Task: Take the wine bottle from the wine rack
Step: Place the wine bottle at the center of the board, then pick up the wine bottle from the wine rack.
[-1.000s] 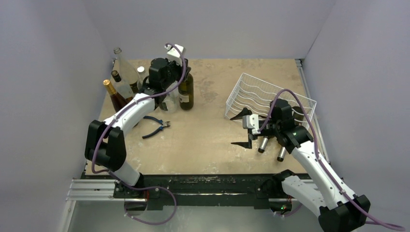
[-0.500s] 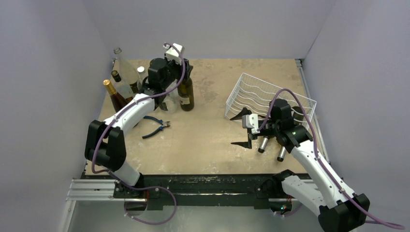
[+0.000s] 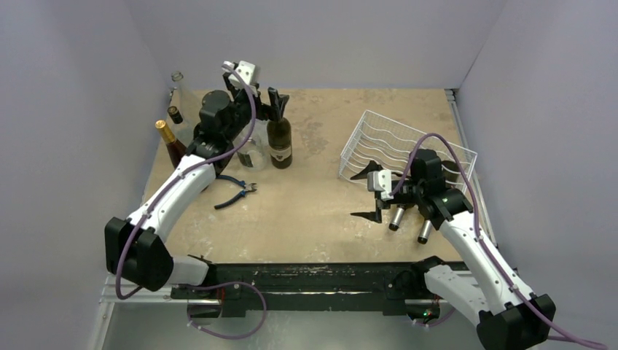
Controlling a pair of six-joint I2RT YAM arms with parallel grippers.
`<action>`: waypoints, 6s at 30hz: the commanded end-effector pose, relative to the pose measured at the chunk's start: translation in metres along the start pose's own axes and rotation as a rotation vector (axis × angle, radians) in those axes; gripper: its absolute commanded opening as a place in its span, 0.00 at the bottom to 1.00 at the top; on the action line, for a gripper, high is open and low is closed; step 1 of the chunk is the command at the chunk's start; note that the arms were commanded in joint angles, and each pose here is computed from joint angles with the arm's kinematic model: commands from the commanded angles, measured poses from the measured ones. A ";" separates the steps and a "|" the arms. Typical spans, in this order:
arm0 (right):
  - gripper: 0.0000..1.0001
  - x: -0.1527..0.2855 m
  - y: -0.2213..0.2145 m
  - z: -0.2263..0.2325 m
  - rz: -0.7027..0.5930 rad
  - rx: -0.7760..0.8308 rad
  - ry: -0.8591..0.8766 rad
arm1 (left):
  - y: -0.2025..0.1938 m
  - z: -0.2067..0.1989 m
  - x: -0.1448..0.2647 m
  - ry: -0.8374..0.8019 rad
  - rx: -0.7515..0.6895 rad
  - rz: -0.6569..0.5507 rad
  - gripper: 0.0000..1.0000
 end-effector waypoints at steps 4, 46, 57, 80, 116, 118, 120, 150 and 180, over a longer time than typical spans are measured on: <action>0.99 0.010 -0.001 0.002 0.005 0.021 -0.011 | 0.032 -0.025 0.054 -0.075 0.098 0.058 1.00; 0.99 0.121 -0.028 -0.025 0.144 -0.454 -0.802 | -0.117 -0.180 0.143 -0.472 0.573 0.564 1.00; 0.99 0.125 -0.030 -0.028 0.156 -0.477 -0.863 | -0.173 -0.229 0.110 -0.514 0.649 0.595 1.00; 0.99 0.125 -0.029 -0.026 0.160 -0.461 -0.854 | -0.279 -0.285 0.045 -0.353 0.929 0.606 0.91; 0.99 0.125 -0.028 -0.026 0.164 -0.445 -0.855 | -0.336 -0.335 0.009 -0.305 1.061 0.657 0.64; 0.99 0.125 -0.028 -0.026 0.164 -0.446 -0.855 | -0.338 -0.337 0.008 -0.308 1.071 0.665 0.61; 0.99 0.125 -0.028 -0.026 0.164 -0.445 -0.856 | -0.340 -0.338 0.008 -0.309 1.082 0.670 0.59; 0.99 0.126 -0.029 -0.026 0.168 -0.448 -0.857 | -0.353 -0.344 0.005 -0.335 1.133 0.705 0.27; 0.99 0.126 -0.030 -0.026 0.178 -0.442 -0.864 | -0.318 -0.327 0.019 -0.425 1.081 0.523 0.00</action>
Point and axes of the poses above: each gripper's point midway between its finger pads, its own x axis back along the fingers, its own z axis along the line the jaws close on, y = z × x, the point moved 7 cm from there along x, back along the fingers, and after that the axes turned 10 degrees about x, right-handed, at the moved point
